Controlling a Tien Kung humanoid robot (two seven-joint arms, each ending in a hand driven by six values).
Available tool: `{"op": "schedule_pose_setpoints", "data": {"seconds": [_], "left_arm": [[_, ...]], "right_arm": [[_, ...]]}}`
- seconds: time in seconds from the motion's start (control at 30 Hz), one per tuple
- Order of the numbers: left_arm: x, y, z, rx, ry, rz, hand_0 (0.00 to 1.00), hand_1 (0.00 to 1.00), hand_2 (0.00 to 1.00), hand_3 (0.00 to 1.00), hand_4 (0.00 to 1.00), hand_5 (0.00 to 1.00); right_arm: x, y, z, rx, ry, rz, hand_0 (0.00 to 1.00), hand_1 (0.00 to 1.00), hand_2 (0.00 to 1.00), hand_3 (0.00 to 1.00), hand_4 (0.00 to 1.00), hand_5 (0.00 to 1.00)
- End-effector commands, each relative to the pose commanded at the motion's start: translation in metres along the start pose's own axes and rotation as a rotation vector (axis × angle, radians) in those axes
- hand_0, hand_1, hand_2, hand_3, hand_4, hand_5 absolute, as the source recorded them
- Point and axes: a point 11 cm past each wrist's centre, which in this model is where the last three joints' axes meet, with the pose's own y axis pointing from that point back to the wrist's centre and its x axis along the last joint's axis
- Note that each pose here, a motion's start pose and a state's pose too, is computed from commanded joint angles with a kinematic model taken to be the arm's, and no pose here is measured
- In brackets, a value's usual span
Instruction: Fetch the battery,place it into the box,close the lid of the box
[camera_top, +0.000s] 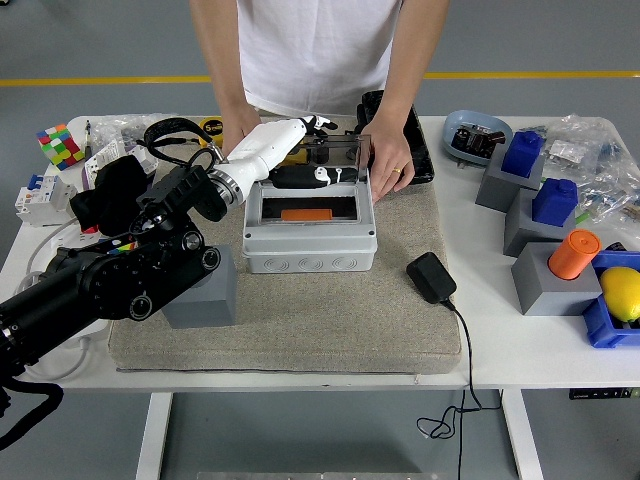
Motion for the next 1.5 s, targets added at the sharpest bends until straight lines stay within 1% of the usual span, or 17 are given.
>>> {"op": "schedule_pose_setpoints", "data": {"seconds": [0.17,0.2,0.37,0.57,0.6,0.9,0.97,1.1,1.17,1.2,1.3,1.37,1.4,1.5], "left_arm": [[-0.001,0.009,0.002,-0.01,-0.01,-0.008,0.535,0.635,0.637,0.737,0.998,0.904],[0.0,0.011,0.002,-0.011,-0.01,-0.008,0.512,0.578,0.582,0.709,0.998,0.897],[-0.001,0.023,0.001,-0.014,-0.01,-0.014,0.512,0.578,0.582,0.709,0.998,0.897],[-0.01,0.038,-0.002,-0.016,-0.006,-0.045,0.504,0.581,0.576,0.705,0.998,0.892],[-0.011,0.04,-0.003,-0.015,-0.006,-0.049,0.484,0.568,0.57,0.699,0.998,0.886],[-0.026,0.049,-0.011,0.001,-0.007,-0.1,0.479,0.569,0.567,0.697,0.998,0.877],[-0.027,0.051,-0.01,-0.006,0.0,-0.099,0.479,0.569,0.567,0.697,0.998,0.877],[-0.016,0.055,-0.002,-0.044,0.037,-0.045,0.476,0.57,0.572,0.696,0.998,0.868],[-0.005,0.058,0.004,-0.076,0.069,0.007,0.476,0.57,0.572,0.696,0.998,0.868],[0.002,0.06,0.006,-0.089,0.083,0.036,0.484,0.61,0.633,0.709,0.998,0.857],[0.024,0.066,0.008,-0.122,0.118,0.134,0.484,0.61,0.633,0.709,0.998,0.857],[0.035,0.07,0.006,-0.125,0.131,0.184,0.484,0.61,0.633,0.709,0.998,0.857],[0.041,0.072,0.003,-0.119,0.137,0.207,0.508,0.661,0.662,0.71,0.998,0.851],[0.055,0.077,-0.01,-0.086,0.155,0.269,0.508,0.661,0.662,0.71,0.998,0.851]], "right_arm": [[0.001,0.0,0.0,0.001,-0.001,0.001,0.652,0.673,0.691,0.65,0.967,0.552],[0.001,0.0,0.0,0.001,-0.001,0.001,0.652,0.673,0.691,0.649,0.967,0.553],[0.002,0.0,0.0,0.002,-0.002,0.003,0.652,0.673,0.691,0.649,0.967,0.553],[0.003,0.0,-0.001,0.003,-0.005,0.004,0.652,0.673,0.691,0.649,0.967,0.553],[0.003,0.0,-0.001,0.003,-0.005,0.004,0.652,0.673,0.691,0.649,0.968,0.553],[0.002,0.0,-0.002,0.006,-0.006,0.003,0.652,0.673,0.691,0.649,0.969,0.553],[0.002,0.0,-0.001,0.005,-0.006,0.003,0.652,0.673,0.691,0.649,0.969,0.553],[0.002,0.0,0.0,0.002,-0.006,0.004,0.652,0.673,0.691,0.65,0.969,0.552],[0.002,0.0,0.001,0.001,-0.007,0.004,0.652,0.673,0.691,0.65,0.969,0.552],[0.002,0.0,0.001,0.001,-0.007,0.004,0.652,0.673,0.691,0.65,0.969,0.554],[0.002,0.0,0.0,0.002,-0.007,0.004,0.652,0.673,0.691,0.65,0.969,0.554],[0.002,0.0,0.0,0.004,-0.007,0.003,0.652,0.673,0.691,0.65,0.969,0.554],[0.002,0.0,0.0,0.004,-0.008,0.004,0.652,0.673,0.691,0.65,0.969,0.554],[0.002,0.0,-0.001,0.004,-0.009,0.004,0.652,0.673,0.691,0.65,0.969,0.554]]}}
